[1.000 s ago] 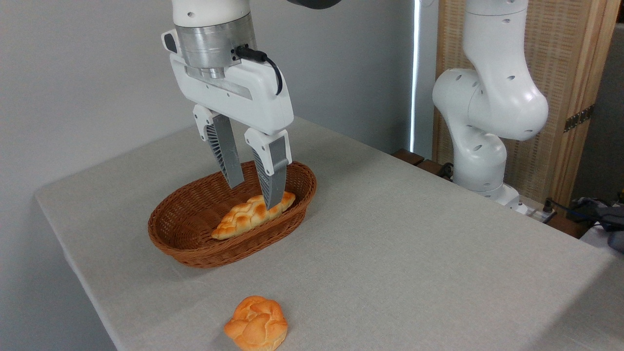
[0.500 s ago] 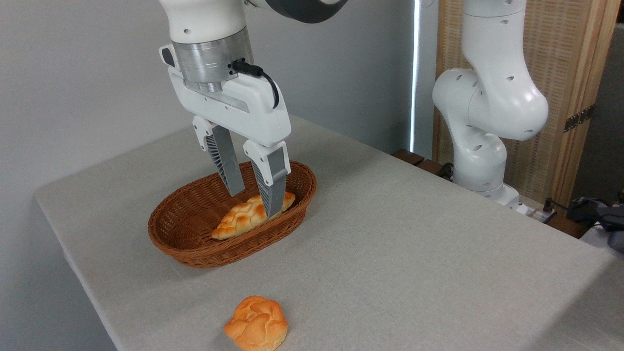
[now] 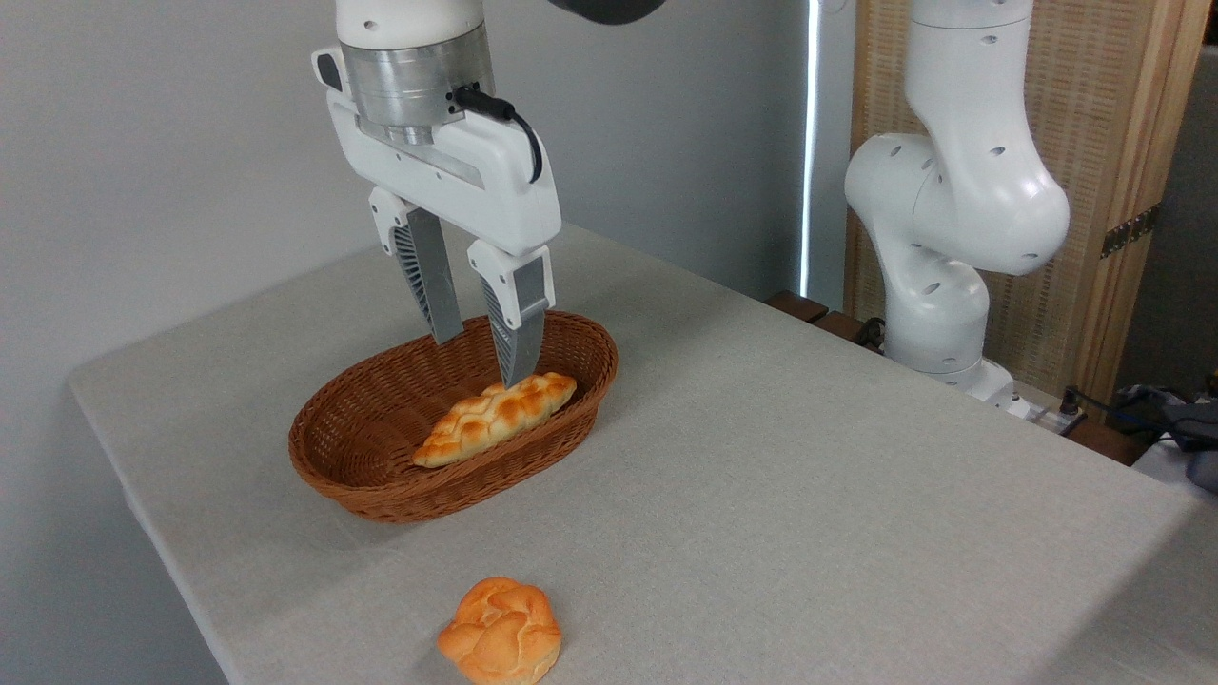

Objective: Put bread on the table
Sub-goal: 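Lower the open gripper into the basket around the braided loaf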

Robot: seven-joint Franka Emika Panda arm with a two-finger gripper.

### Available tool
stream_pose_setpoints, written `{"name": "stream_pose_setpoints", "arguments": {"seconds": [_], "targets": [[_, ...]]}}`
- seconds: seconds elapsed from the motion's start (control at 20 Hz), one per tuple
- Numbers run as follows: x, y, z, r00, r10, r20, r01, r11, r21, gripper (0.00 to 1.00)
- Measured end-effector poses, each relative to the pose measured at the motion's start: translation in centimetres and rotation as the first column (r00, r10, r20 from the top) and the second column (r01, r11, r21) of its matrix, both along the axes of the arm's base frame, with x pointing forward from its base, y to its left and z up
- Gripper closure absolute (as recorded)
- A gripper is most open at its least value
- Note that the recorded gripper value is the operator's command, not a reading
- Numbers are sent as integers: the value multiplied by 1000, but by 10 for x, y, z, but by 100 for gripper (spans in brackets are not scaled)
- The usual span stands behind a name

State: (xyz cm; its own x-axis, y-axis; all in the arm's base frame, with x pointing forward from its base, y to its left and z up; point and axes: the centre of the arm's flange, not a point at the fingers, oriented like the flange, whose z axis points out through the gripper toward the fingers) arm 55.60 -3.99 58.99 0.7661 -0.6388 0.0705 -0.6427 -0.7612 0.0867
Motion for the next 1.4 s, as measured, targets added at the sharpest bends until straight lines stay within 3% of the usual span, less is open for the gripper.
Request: {"name": "stream_pose_setpoints", "arguments": {"seconds": [0.2,0.55,1.0,1.4], "targets": [[-26,-36,-30,998,-56,25,56,998,-18,0],[-74,-90,-112,989,-145,38,146,989,-18,0],[-86,-100,-133,986,-166,27,167,986,-15,0],[-92,-110,-162,980,-176,91,177,984,-13,0]]}}
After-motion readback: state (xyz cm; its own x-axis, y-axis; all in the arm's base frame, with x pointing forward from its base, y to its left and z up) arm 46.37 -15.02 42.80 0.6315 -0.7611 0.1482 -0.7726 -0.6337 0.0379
